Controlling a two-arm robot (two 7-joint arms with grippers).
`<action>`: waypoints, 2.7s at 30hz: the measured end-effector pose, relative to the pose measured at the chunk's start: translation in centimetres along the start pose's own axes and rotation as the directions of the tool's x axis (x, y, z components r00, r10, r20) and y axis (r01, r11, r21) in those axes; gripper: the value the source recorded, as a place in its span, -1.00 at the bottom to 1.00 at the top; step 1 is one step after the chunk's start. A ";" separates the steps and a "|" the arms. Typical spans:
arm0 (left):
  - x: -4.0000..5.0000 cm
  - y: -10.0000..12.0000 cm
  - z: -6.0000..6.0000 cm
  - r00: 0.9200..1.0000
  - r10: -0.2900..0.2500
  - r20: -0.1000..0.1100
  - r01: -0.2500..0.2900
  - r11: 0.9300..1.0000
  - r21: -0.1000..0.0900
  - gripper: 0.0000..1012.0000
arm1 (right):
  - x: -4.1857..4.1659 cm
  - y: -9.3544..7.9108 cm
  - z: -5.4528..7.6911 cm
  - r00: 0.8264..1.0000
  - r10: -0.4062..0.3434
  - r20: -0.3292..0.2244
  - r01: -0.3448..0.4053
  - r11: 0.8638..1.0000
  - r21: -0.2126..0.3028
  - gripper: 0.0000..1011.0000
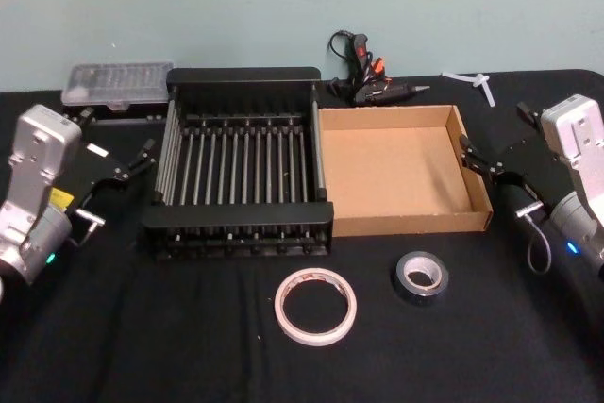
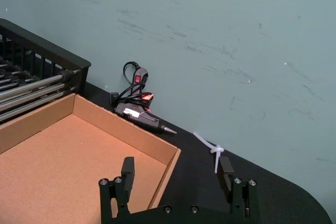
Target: Pick up the white tape and place it into the black box , Pick up the silver tape and place it into the brown box.
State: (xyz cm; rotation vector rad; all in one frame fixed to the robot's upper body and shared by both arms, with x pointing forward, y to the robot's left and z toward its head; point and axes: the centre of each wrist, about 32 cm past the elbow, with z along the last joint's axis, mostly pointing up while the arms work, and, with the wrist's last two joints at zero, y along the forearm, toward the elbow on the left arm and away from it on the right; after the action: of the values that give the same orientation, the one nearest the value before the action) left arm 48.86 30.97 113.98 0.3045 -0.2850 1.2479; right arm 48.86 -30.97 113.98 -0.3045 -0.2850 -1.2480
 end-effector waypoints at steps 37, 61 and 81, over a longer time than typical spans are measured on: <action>0.00 0.0 0.0 1.000 0.000 0.000 0.000 1.000 0.000 0.98 | 0.00 0.0 0.0 1.000 0.000 0.000 0.000 1.000 0.000 0.98; 0.00 0.0 0.0 1.000 0.000 0.000 0.000 1.000 0.000 0.98 | 0.00 0.0 0.0 1.000 0.000 0.000 0.000 1.000 0.000 0.98; 0.00 0.0 0.0 1.000 0.000 0.000 0.000 1.000 0.000 0.98 | -0.06 -1.2 1.2 0.995 0.058 -0.087 -0.058 0.998 0.006 0.98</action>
State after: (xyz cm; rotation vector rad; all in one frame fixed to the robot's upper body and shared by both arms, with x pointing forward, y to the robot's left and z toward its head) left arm 48.86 30.97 113.98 0.3044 -0.2850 1.2479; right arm 47.65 -30.79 115.19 -0.2530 -0.2027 -1.2000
